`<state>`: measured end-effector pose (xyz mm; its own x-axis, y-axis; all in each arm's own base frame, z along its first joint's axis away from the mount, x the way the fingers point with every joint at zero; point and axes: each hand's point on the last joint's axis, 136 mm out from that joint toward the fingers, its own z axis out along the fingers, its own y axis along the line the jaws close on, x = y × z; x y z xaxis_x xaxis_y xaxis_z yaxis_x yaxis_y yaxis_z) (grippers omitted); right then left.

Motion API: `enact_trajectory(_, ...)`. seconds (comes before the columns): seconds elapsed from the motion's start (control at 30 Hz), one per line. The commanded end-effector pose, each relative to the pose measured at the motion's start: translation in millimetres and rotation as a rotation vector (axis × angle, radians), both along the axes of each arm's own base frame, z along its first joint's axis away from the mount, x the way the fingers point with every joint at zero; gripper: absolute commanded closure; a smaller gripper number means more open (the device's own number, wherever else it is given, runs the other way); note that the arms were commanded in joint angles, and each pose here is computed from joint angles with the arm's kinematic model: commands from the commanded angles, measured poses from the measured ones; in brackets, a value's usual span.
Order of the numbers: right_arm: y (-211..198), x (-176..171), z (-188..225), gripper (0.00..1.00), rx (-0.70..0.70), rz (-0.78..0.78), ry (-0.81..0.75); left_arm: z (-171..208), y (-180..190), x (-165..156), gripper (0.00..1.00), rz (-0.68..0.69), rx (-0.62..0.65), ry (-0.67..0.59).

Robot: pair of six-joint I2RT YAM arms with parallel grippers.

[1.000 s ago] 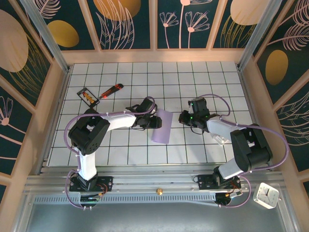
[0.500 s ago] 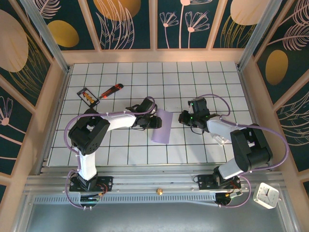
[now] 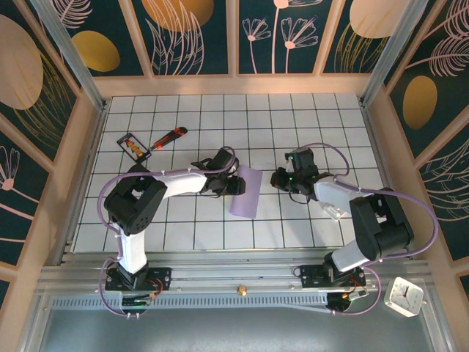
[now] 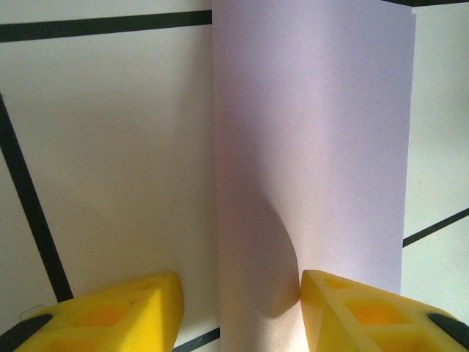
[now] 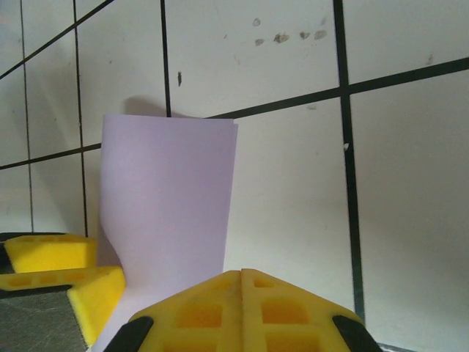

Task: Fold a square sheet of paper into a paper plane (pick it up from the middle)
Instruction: Hold the square sheet of paper at the center of the table.

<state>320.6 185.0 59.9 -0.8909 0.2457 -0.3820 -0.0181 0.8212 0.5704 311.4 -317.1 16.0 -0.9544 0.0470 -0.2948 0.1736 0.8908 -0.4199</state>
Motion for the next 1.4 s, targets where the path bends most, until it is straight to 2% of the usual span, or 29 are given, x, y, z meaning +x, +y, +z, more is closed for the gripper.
enact_trajectory(0.0, 10.9, -3.1, 7.8, 1.0, 0.072, 0.021, -0.007, -53.1, -2.8, -38.3, 0.52, -0.082, 0.055, 0.135)
enact_trajectory(0.5, 60.7, -25.3, -21.2, 1.0, 0.141, 0.115, 0.084, -55.7, -0.7, -40.5, 0.52, -0.071, 0.054, 0.138)
enact_trajectory(1.1, 49.1, -36.5, -65.6, 1.0, 0.051, 0.099, 0.17, -54.5, -1.3, -39.3, 0.52, -0.064, 0.048, 0.134)
enact_trajectory(1.37, 37.0, -46.5, -79.8, 1.0, -0.02, 0.089, 0.221, -38.0, -7.9, -30.6, 0.5, -0.054, 0.022, 0.101)
